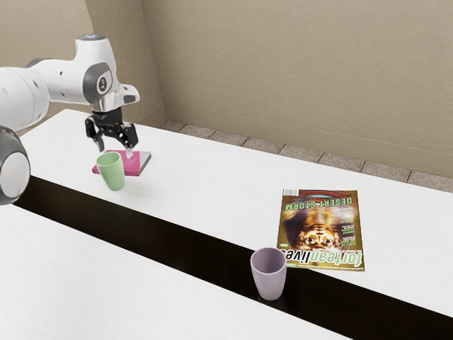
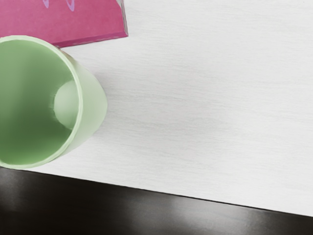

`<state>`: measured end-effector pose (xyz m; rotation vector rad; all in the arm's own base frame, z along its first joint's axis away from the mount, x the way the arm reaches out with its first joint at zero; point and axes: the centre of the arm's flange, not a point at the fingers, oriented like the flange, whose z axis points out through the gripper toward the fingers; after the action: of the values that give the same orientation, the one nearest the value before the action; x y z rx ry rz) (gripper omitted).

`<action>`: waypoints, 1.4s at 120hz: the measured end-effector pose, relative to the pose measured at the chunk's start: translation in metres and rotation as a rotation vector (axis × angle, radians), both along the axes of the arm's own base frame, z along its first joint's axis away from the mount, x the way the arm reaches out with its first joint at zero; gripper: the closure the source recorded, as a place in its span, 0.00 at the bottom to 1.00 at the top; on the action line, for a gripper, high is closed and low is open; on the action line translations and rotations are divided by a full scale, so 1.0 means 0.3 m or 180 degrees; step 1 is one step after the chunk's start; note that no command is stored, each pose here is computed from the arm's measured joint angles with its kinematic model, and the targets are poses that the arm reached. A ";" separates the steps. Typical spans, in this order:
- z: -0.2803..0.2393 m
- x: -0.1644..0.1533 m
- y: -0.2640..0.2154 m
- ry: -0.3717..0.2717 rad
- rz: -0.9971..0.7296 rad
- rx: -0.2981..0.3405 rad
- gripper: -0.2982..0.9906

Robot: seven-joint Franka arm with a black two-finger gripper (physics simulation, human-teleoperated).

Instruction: Place the left cup onto the right cup

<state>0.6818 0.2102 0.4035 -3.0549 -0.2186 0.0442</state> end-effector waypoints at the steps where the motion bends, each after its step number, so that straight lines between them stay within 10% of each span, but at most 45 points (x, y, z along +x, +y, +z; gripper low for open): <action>1: -0.003 0.002 0.008 -0.0009 0.0006 -0.0001 0.23; 110: -0.293 0.110 0.206 -0.0267 -0.0031 -0.0249 0.24; 168: -0.331 0.102 0.210 -0.0288 0.0021 -0.0383 0.78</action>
<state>0.7124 0.2731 0.3042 -3.1795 -0.2405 -0.0837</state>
